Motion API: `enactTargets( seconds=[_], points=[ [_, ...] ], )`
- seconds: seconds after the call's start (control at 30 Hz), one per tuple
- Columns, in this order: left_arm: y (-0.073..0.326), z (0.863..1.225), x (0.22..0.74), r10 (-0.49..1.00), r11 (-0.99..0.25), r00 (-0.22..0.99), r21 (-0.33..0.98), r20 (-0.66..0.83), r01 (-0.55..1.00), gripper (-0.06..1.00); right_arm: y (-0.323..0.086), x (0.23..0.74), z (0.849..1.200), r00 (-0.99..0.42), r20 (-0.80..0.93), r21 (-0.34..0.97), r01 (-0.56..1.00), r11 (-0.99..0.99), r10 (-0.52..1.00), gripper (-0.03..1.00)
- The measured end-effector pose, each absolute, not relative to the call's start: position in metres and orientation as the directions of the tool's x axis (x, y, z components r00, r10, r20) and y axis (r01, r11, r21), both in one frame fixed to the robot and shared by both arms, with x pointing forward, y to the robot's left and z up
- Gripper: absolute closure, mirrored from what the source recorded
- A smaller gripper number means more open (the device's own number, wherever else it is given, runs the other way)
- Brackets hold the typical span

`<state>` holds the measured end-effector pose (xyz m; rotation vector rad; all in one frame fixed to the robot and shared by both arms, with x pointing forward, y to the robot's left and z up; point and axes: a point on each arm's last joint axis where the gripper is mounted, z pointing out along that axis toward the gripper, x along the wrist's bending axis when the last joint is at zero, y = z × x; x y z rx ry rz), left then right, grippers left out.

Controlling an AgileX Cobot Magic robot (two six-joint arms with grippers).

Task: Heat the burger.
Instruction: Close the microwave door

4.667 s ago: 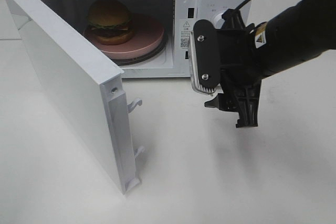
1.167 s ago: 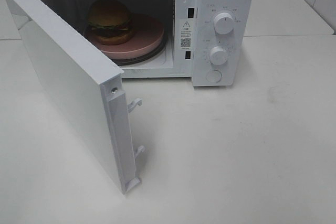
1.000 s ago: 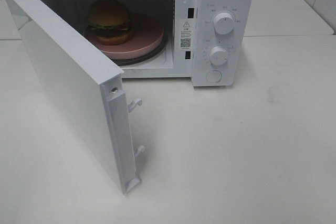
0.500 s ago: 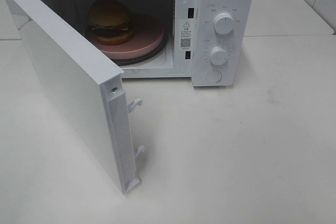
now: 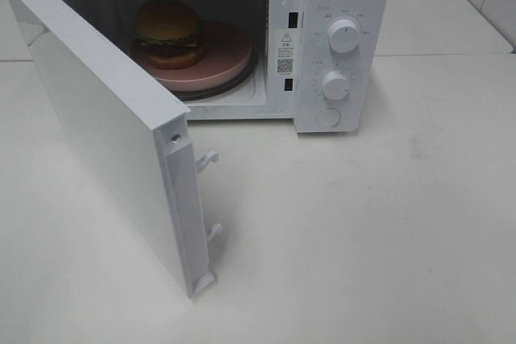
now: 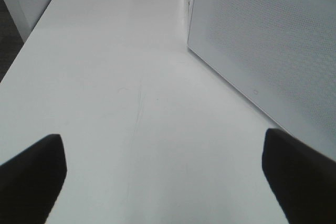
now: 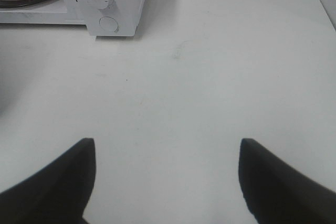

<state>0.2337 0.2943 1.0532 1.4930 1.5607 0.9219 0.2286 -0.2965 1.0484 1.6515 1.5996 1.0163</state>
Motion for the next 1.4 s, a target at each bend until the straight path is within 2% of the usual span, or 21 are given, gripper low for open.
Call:
enactTargets(
  seconds=[1.17,1.4],
  points=[
    [0.291,1.061,0.234,0.996,0.073,0.011,0.913,-0.084,0.402,0.02,-0.297,0.229,1.048,-0.028,0.107,0.851,0.519,-0.077,0.994,0.24],
    [0.293,1.071,0.257,0.996,0.087,0.001,0.915,-0.095,0.393,0.03,-0.297,0.229,1.048,-0.028,0.107,0.851,0.519,-0.077,0.994,0.24]
  ],
)
